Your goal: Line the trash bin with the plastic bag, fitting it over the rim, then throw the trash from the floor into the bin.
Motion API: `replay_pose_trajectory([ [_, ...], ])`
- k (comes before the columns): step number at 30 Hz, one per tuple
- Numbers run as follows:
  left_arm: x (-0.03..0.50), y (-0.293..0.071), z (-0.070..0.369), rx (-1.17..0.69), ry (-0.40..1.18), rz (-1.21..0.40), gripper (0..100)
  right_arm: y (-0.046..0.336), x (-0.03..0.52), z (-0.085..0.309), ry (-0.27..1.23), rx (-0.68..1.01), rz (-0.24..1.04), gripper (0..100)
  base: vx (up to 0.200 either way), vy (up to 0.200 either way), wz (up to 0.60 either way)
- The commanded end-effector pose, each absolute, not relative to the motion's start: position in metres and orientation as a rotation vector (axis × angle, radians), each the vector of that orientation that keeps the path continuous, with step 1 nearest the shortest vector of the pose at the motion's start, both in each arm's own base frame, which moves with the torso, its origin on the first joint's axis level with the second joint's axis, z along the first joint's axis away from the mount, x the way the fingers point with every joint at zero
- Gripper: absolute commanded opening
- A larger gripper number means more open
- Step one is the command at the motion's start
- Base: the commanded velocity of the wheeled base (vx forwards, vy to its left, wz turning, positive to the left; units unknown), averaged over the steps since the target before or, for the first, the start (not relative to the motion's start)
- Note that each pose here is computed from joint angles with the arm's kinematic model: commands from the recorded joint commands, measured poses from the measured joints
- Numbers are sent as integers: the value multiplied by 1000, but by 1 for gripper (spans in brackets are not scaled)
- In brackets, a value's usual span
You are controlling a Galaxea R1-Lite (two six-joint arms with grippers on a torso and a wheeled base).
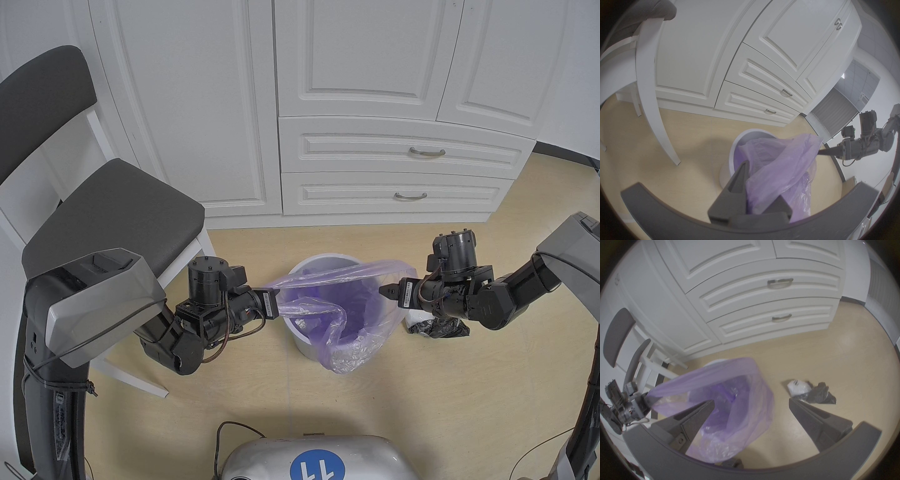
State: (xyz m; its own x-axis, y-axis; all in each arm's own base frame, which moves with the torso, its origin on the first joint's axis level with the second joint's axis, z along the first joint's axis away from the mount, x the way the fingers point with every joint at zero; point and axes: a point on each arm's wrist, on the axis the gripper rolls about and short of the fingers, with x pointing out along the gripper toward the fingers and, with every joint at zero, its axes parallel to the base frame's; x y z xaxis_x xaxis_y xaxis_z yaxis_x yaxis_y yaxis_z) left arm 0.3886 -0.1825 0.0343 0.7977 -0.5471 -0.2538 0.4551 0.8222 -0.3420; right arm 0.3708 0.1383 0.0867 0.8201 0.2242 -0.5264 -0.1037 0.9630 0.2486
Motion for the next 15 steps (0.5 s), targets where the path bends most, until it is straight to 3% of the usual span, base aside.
replay_pose_trajectory([
  [1,390,-183,35,-274,347,-542,0,146,367,78,644,212,224,100,0,0,0],
  [7,391,-182,36,-274,344,-542,0,145,373,37,745,203,221,100,0,0,0],
  [15,391,-182,37,-275,343,-542,0,131,380,31,796,352,300,100,0,0,0],
])
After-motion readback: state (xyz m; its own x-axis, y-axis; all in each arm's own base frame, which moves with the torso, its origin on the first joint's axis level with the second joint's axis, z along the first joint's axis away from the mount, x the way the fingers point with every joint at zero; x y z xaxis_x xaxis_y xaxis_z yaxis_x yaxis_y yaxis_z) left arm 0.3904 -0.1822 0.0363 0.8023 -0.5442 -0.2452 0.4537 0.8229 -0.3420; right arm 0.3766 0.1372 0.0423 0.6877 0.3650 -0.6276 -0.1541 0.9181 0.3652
